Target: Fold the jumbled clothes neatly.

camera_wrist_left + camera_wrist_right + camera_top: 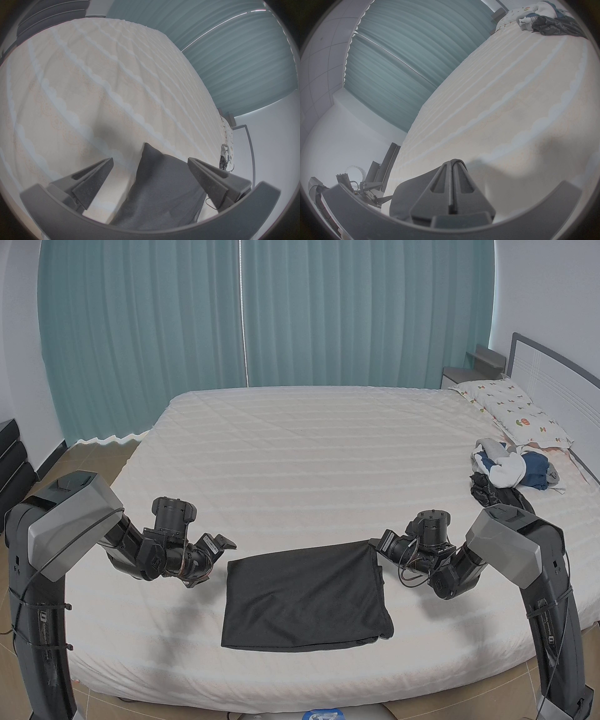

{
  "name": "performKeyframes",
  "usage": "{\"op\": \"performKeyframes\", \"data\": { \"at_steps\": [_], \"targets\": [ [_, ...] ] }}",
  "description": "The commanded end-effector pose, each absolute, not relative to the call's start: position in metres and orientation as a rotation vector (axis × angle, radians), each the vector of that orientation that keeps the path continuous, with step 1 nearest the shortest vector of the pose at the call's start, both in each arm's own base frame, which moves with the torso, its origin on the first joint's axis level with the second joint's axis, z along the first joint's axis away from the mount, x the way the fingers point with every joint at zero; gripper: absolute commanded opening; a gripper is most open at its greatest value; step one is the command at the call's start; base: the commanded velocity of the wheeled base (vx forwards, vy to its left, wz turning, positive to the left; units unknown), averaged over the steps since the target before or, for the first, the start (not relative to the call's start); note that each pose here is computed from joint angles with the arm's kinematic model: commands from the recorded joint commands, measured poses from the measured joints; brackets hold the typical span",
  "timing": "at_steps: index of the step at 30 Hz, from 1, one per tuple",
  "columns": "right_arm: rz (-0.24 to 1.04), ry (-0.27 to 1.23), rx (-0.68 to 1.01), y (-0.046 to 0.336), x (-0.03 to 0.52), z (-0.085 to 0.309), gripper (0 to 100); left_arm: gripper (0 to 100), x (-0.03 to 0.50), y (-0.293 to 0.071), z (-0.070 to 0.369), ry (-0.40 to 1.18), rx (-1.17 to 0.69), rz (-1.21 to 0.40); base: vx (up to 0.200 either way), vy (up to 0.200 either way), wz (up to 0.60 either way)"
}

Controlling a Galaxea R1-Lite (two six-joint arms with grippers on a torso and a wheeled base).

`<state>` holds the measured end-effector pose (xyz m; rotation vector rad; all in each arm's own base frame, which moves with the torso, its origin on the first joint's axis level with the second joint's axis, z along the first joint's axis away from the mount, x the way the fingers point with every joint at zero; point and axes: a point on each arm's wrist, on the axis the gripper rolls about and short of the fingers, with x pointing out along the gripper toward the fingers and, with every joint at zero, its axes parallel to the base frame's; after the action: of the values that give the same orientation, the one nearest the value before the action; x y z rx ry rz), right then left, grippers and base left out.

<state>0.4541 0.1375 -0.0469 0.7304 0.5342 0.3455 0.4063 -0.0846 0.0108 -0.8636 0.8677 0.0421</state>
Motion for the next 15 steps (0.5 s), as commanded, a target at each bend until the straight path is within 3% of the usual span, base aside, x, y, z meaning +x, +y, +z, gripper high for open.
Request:
{"op": "performKeyframes", "data": {
  "at_steps": [1, 15],
  "targets": [
    [0.338, 0.541, 0.731, 0.1358, 0.455, -0.0533, 0, 100, 0.4067, -0.0846, 0.0102, 0.868, -0.864, 0.042, 0.0, 0.0, 0.0],
    [0.334, 0.545, 0.731, 0.1356, 0.4546, -0.0545, 0, 100, 0.4066, -0.0852, 0.0102, 0.869, -0.862, 0.04, 0.0, 0.0, 0.0]
  ]
}}
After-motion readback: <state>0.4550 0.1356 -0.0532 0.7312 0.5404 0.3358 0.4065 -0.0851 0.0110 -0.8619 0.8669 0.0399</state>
